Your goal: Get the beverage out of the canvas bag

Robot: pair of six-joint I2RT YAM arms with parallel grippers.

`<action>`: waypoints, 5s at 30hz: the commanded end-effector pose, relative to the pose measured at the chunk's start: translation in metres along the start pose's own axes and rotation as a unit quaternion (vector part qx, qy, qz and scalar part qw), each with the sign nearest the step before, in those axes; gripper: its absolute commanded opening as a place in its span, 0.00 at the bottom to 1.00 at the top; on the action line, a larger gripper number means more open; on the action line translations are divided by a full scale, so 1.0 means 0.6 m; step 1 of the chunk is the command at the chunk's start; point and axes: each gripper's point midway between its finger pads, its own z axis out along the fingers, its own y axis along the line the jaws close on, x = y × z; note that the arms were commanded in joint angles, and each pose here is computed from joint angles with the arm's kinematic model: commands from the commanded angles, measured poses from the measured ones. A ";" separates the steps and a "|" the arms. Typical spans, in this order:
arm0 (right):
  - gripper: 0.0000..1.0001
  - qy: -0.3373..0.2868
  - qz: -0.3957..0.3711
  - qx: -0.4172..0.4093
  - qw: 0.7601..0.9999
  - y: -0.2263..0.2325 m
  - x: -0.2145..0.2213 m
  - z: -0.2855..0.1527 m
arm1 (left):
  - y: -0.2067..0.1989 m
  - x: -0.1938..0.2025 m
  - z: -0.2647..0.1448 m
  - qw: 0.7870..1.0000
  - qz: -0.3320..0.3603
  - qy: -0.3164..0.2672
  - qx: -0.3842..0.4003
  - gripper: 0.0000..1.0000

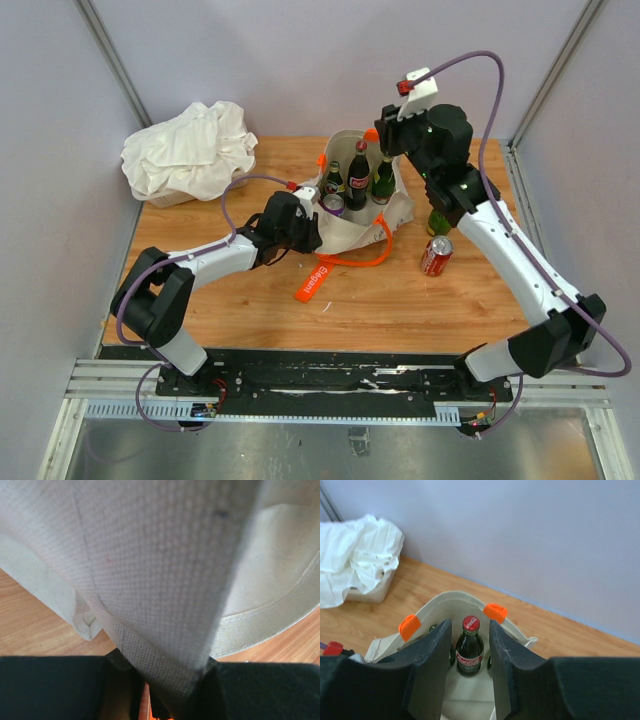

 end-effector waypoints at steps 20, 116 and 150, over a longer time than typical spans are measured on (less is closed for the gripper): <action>0.61 0.151 0.002 0.000 0.989 0.042 0.222 0.157 | -0.010 0.038 -0.002 0.999 0.006 0.042 0.012 0.11; 0.01 0.028 0.038 0.331 0.942 -0.359 0.173 -0.221 | -0.013 0.038 0.015 0.999 0.014 0.049 0.020 0.11; 0.87 0.070 0.081 0.370 0.923 -0.372 0.248 -0.219 | -0.010 0.045 0.017 0.998 0.013 0.056 0.018 0.11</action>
